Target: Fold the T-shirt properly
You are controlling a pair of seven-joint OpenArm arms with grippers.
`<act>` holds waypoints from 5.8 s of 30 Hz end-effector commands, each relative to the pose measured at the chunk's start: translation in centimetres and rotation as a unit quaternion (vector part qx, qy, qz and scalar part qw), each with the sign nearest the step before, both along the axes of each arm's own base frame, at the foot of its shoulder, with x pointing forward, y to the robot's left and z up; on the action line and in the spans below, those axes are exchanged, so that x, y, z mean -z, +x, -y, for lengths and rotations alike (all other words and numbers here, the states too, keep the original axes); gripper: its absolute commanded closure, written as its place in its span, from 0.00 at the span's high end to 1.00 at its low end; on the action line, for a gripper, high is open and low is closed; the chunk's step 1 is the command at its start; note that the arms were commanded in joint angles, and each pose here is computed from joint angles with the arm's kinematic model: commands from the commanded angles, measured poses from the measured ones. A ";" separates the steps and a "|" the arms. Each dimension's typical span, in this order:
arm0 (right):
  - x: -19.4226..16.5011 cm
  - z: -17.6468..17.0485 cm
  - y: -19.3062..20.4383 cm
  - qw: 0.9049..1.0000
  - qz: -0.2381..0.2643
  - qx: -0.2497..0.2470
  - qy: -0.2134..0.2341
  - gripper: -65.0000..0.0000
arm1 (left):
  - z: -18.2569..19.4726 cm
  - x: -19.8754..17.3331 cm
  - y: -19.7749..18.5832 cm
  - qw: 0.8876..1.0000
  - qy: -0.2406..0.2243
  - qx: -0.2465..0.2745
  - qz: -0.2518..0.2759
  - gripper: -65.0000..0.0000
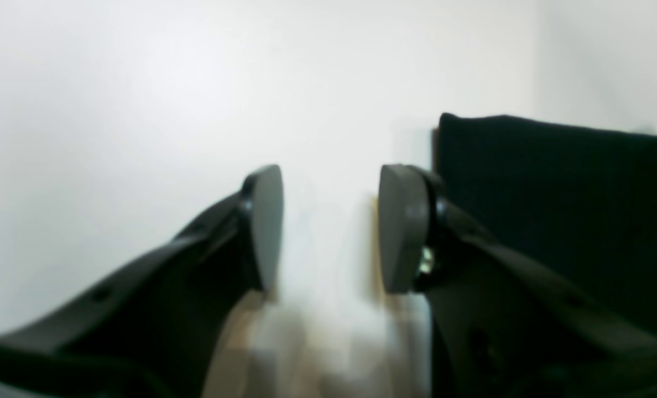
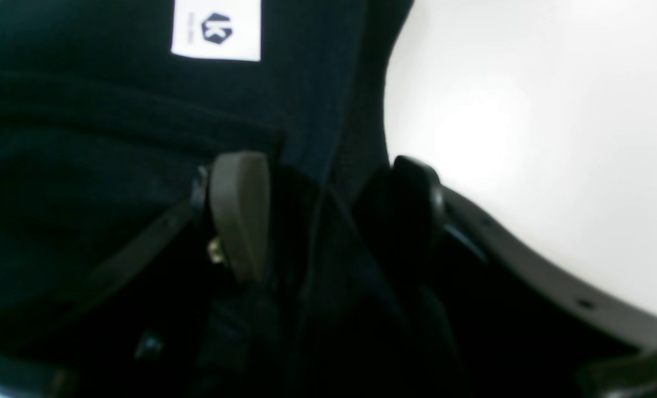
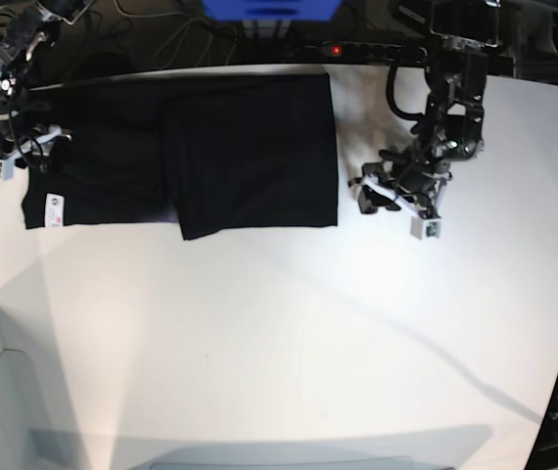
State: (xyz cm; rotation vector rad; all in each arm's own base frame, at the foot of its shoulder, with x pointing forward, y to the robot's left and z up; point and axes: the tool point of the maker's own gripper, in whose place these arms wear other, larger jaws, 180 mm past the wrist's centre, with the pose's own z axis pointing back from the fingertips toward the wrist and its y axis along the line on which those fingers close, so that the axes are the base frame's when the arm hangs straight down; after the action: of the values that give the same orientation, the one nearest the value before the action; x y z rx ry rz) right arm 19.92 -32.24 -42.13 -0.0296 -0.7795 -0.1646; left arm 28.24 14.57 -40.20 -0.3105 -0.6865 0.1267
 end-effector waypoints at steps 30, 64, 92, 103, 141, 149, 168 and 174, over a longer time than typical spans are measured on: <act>-9.9 -8.1 4.9 0.986 0.131 -0.086 -0.049 0.00 | 2.8 2.4 -0.9 0.998 -0.046 -0.017 -0.033 0.43; -9.8 -40.9 3.3 0.860 0.139 -0.461 0.172 0.00 | -4.5 -1.2 -3.8 0.996 0.000 -0.086 0.006 0.43; -13.4 -35.5 5.6 0.869 0.197 -0.445 0.088 0.57 | -8.1 -1.2 -5.2 0.994 0.039 -0.097 -0.005 0.43; -7.9 -37.8 -1.3 0.829 0.101 -0.542 0.101 0.57 | -9.5 -2.0 -4.8 0.992 0.046 -0.117 0.007 0.43; -9.6 -34.3 1.3 0.803 0.127 -0.582 0.008 0.57 | -5.0 -3.6 -8.8 0.984 -0.027 -0.177 0.019 0.66; -9.1 -31.4 4.4 0.844 0.125 -0.522 -0.002 0.57 | 3.1 1.4 -6.9 0.989 -0.097 -0.101 -0.040 0.66; -8.0 -24.0 8.2 0.897 0.107 -0.428 -0.036 0.57 | 10.5 -2.7 5.0 0.987 -0.154 -0.021 0.027 0.66; -7.9 -23.5 8.2 0.900 0.106 -0.421 -0.037 0.57 | 9.4 -5.6 1.9 0.990 -0.134 0.011 0.034 0.66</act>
State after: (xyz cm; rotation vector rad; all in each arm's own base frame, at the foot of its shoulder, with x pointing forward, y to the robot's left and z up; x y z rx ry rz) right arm 27.72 -9.09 -35.44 0.2410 -0.9046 0.6844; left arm 29.70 4.71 -35.29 -0.5885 -0.7020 0.1873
